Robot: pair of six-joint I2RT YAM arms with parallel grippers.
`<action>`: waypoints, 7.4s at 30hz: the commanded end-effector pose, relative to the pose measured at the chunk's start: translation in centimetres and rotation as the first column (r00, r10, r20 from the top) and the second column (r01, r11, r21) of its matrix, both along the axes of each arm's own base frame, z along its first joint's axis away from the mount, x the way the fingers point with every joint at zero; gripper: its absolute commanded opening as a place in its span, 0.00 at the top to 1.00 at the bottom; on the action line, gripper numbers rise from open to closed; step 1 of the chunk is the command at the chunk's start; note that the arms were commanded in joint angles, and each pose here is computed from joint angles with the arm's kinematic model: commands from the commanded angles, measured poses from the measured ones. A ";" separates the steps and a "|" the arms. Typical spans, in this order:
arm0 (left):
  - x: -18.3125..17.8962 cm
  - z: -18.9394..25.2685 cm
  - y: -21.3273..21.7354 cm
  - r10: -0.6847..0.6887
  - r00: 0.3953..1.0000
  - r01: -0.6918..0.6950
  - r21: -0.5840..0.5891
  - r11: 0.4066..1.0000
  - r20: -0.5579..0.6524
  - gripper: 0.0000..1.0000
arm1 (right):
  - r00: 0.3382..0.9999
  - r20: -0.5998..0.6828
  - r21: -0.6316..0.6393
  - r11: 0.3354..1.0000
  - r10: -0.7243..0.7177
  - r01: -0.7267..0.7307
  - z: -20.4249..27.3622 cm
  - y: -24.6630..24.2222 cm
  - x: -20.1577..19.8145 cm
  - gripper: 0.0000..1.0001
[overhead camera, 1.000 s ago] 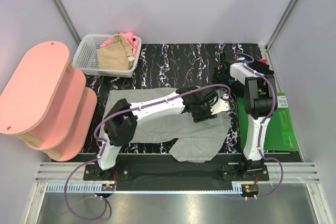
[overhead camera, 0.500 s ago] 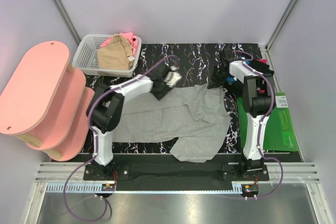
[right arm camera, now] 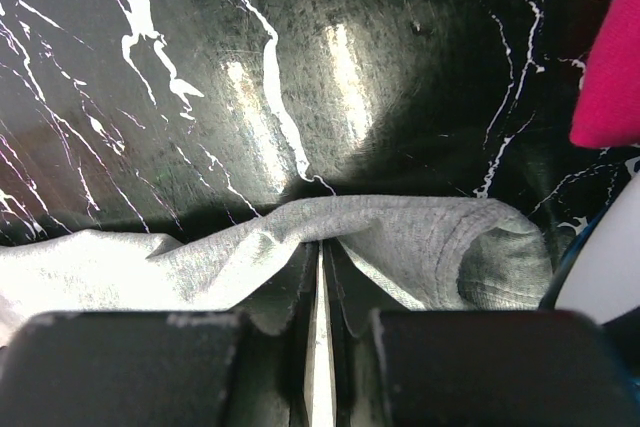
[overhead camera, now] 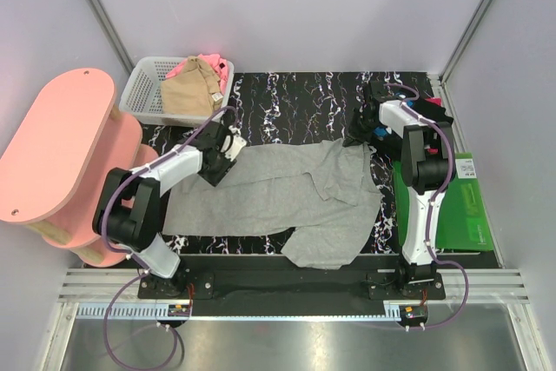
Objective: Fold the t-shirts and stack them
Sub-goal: Fold the flattened tshirt in 1/3 of the way
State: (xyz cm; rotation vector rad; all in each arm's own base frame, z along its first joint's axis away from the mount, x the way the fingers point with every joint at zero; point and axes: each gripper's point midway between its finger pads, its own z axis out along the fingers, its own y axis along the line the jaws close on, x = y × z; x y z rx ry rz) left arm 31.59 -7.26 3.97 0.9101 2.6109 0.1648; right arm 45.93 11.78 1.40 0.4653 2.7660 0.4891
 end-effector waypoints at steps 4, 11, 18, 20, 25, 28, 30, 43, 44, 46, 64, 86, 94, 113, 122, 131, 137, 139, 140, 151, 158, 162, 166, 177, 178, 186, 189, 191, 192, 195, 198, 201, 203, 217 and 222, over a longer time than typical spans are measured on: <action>-1.5 -0.8 4.0 0.033 0.998 -0.035 0.039 0.999 0.047 0.59 | 0.999 -0.031 -0.092 0.995 -0.033 0.030 -0.8 -2.3 -2.3 0.87; -1.6 -3.2 9.5 0.140 0.990 -0.140 0.062 0.988 0.005 0.60 | 0.999 -0.012 -0.126 0.991 -0.039 0.037 0.8 -3.2 -4.1 0.87; -0.7 -3.0 9.6 0.180 0.983 -0.180 -0.014 0.983 -0.036 0.62 | 0.999 -0.035 -0.094 0.995 -0.036 0.033 0.0 -2.7 -3.8 0.87; 0.3 -1.6 8.7 0.183 0.983 -0.183 -0.062 0.981 -0.012 0.61 | 0.999 -0.025 -0.081 0.996 -0.037 0.035 0.2 -2.5 -3.1 0.87; 1.5 1.9 4.2 0.140 0.990 -0.141 -0.211 0.967 -0.023 0.60 | 0.999 0.000 -0.016 0.999 -0.033 0.033 0.8 -1.0 0.1 0.87; 1.6 3.3 0.8 0.101 0.994 -0.107 -0.277 0.955 -0.035 0.59 | 1.000 0.013 0.012 1.000 -0.027 0.027 1.4 -0.5 2.1 0.87; 2.0 4.3 -0.7 0.091 0.996 -0.094 -0.305 0.948 -0.026 0.59 | 0.999 0.043 0.026 1.000 -0.012 0.011 2.2 0.0 3.8 0.87; -0.8 6.3 4.7 0.098 0.992 -0.084 -0.168 0.982 0.078 0.58 | 0.938 0.268 -0.379 0.919 0.221 -0.108 15.0 2.5 -1.8 0.64; -1.4 6.4 5.0 0.081 0.993 -0.068 -0.150 0.986 0.087 0.57 | 0.936 0.269 -0.370 0.921 0.227 -0.117 15.7 3.1 -3.4 0.64; -2.7 6.6 5.8 0.082 0.990 -0.069 -0.118 0.991 0.113 0.56 | 0.928 0.253 -0.307 0.932 0.272 -0.190 15.5 5.5 -6.0 0.64; 3.0 1.4 7.9 0.145 0.988 -0.145 0.006 0.989 0.061 0.60 | 0.986 0.091 -0.089 0.987 0.142 -0.134 5.3 6.9 -13.4 0.75; 6.4 2.2 12.7 0.198 0.973 -0.204 0.041 0.978 0.118 0.60 | 0.995 -0.074 -0.425 0.905 -0.060 0.022 5.1 -1.5 -16.1 0.82; 7.7 2.7 12.1 0.214 0.969 -0.215 -0.001 0.977 0.121 0.60 | 0.989 -0.085 -0.439 0.896 -0.122 0.073 4.1 -4.3 -16.4 0.70; 8.5 2.9 9.0 0.187 0.976 -0.181 -0.061 0.982 0.113 0.59 | 0.971 -0.182 -0.484 0.874 -0.153 0.047 -1.5 -5.2 -17.1 0.73; 7.7 -1.7 10.4 0.169 0.985 -0.170 0.044 0.984 0.028 0.59 | 0.968 -0.185 -0.465 0.883 -0.171 0.067 -1.3 -5.5 -17.5 0.75; 7.1 -3.2 12.2 0.160 0.987 -0.163 0.126 0.979 0.033 0.60 | 0.966 -0.195 -0.450 0.891 -0.171 0.067 -1.4 -5.6 -17.5 0.76; 7.0 -2.4 13.3 0.141 0.989 -0.147 0.176 0.973 0.048 0.60 | 0.963 -0.208 -0.444 0.894 -0.170 0.062 -1.8 -5.8 -17.7 0.76; 7.0 -1.8 14.2 0.154 0.986 -0.163 0.184 0.969 0.062 0.60 | 0.962 -0.213 -0.440 0.896 -0.170 0.061 -2.0 -5.8 -17.8 0.76; 7.1 -1.2 14.4 0.151 0.986 -0.163 0.187 0.969 0.075 0.60 | 0.962 -0.219 -0.437 0.898 -0.166 0.055 -2.2 -5.7 -17.9 0.76; 7.5 0.6 15.7 0.173 0.978 -0.193 0.191 0.963 0.113 0.60 | 0.961 -0.226 -0.429 0.902 -0.162 0.051 -2.5 -5.9 -18.4 0.77; 7.5 5.8 12.3 0.158 0.975 -0.173 0.088 0.981 0.156 0.59 | 0.965 -0.213 -0.403 0.914 -0.150 0.053 -1.7 -5.2 -17.5 0.78; 6.1 9.7 9.5 0.132 0.975 -0.132 -0.012 0.991 0.176 0.56 | 0.976 -0.167 -0.382 0.922 -0.140 0.067 0.2 -4.9 -16.4 0.79; 4.2 9.9 7.5 0.114 0.985 -0.102 -0.096 0.990 0.132 0.53 | 0.988 -0.021 -0.368 0.920 -0.150 0.132 4.1 -4.9 -13.6 0.77; 1.8 5.7 4.2 0.101 0.995 -0.099 -0.120 0.988 0.011 0.56 | 0.998 -0.035 -0.164 0.986 -0.042 0.036 6.2 1.9 -7.7 0.64; 1.9 5.8 3.9 0.095 0.995 -0.092 -0.112 0.989 0.019 0.56 | 0.999 -0.042 -0.160 0.987 -0.031 0.024 6.0 2.5 -8.1 0.64; 2.2 5.0 3.2 0.081 0.997 -0.080 -0.077 0.994 0.017 0.56 | 0.990 -0.106 -0.149 0.983 0.088 -0.104 4.3 5.9 -14.6 0.63; 2.0 4.9 2.6 0.074 0.997 -0.073 -0.071 0.995 0.016 0.56 | 0.979 -0.118 -0.183 0.966 0.165 -0.185 3.6 7.1 -16.8 0.62; 1.8 4.7 2.4 0.071 0.997 -0.070 -0.065 0.995 0.017 0.56 | 0.970 -0.129 -0.195 0.953 0.208 -0.230 3.3 7.9 -18.0 0.63; 1.8 4.6 2.2 0.065 0.998 -0.064 -0.062 0.996 0.014 0.56 | 0.968 -0.132 -0.197 0.951 0.213 -0.236 3.3 8.1 -18.3 0.62; 1.6 4.5 2.1 0.066 0.998 -0.065 -0.061 0.996 0.012 0.56 | 0.966 -0.139 -0.204 0.948 0.218 -0.244 3.0 8.1 -18.7 0.61; 1.5 4.3 2.1 0.064 0.998 -0.064 -0.065 0.996 0.010 0.56 | 0.964 -0.152 -0.222 0.943 0.217 -0.247 2.5 7.8 -18.8 0.61; 1.3 4.1 2.1 0.063 0.998 -0.063 -0.066 0.996 0.007 0.56 | 0.967 -0.142 -0.293 0.924 0.211 -0.244 1.8 6.9 -17.9 0.60; 1.1 4.0 2.1 0.063 0.998 -0.062 -0.067 0.996 0.005 0.56 | 0.965 -0.136 -0.337 0.906 0.223 -0.257 1.5 6.5 -17.4 0.58; -0.2 2.4 2.0 0.060 0.998 -0.062 -0.082 0.995 -0.025 0.56 | 0.935 -0.023 -0.632 0.720 0.354 -0.288 2.2 7.3 -15.5 0.61; -0.7 1.9 2.0 0.060 0.998 -0.062 -0.084 0.995 -0.034 0.56 | 0.905 0.039 -0.760 0.601 0.423 -0.248 3.7 7.6 -15.0 0.62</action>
